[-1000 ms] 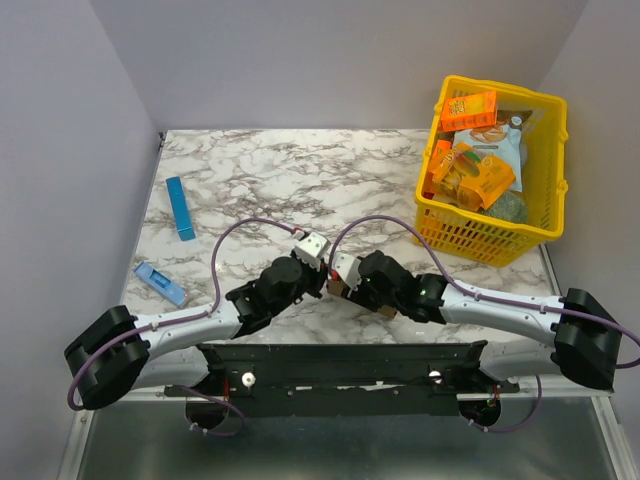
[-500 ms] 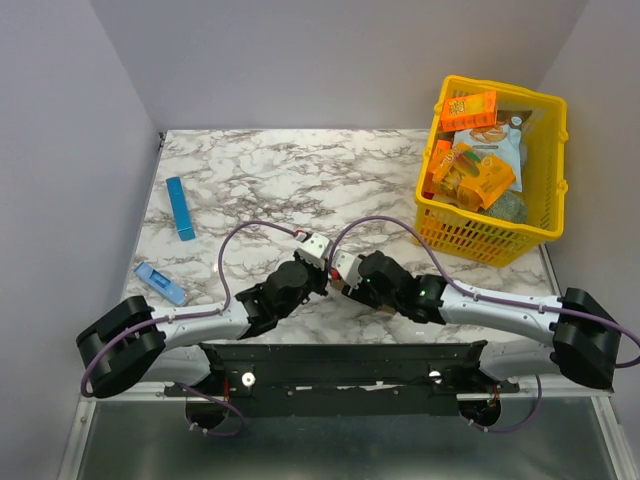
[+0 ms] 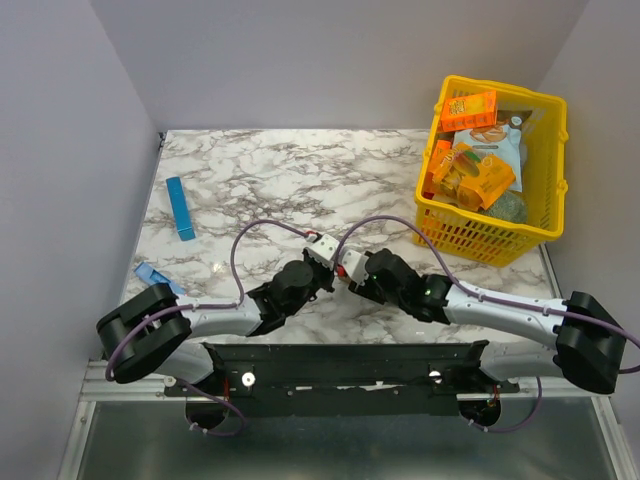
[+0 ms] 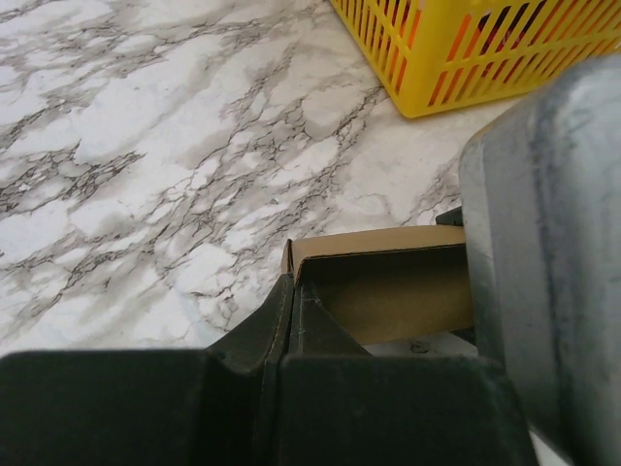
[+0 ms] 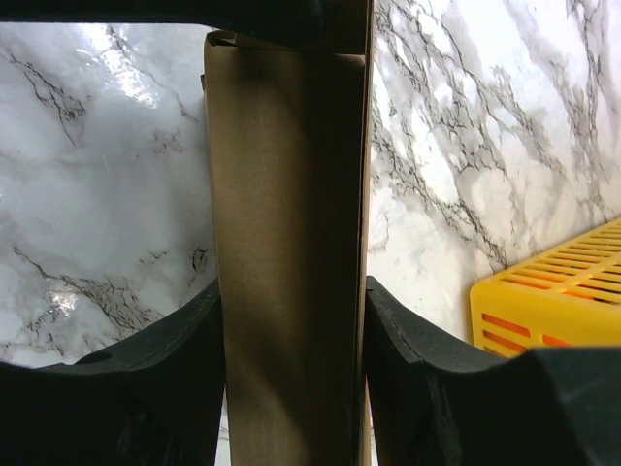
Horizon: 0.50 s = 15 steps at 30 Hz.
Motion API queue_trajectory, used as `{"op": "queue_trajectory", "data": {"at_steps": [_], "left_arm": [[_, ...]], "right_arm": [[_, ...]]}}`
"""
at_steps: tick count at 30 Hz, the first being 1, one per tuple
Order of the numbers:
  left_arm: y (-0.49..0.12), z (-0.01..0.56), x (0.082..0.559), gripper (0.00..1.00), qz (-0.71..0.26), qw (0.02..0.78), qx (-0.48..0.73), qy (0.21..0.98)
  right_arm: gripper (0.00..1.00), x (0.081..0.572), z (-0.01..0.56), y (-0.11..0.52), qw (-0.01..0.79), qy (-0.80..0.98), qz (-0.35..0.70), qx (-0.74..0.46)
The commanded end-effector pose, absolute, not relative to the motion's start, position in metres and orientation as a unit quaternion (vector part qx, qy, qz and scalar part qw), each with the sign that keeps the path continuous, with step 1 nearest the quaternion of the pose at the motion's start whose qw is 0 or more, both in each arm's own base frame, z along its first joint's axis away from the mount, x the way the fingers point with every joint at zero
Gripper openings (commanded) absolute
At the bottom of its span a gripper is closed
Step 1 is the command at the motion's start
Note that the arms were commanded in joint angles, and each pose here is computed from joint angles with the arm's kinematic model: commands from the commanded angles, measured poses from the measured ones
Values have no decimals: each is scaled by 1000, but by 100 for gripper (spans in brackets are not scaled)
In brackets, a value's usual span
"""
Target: Fold the paper box
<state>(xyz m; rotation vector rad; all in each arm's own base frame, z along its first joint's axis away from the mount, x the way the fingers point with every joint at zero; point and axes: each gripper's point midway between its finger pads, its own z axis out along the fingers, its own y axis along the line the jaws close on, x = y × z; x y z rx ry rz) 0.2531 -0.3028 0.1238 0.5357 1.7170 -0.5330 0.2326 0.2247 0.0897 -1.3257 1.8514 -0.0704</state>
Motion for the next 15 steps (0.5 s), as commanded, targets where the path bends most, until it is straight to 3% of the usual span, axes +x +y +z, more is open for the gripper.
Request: {"op": "queue_trajectory", "data": {"at_steps": [1, 10, 15], "left_arm": [[-254, 42, 251, 0, -93, 516, 279, 804], [-238, 45, 273, 0, -12, 543, 267, 796], [-246, 44, 270, 0, -30, 546, 286, 787]], "right_arm": [[27, 230, 75, 205, 391, 748, -51, -535], [27, 232, 74, 204, 392, 751, -44, -529], [27, 232, 74, 204, 393, 752, -42, -527]]}}
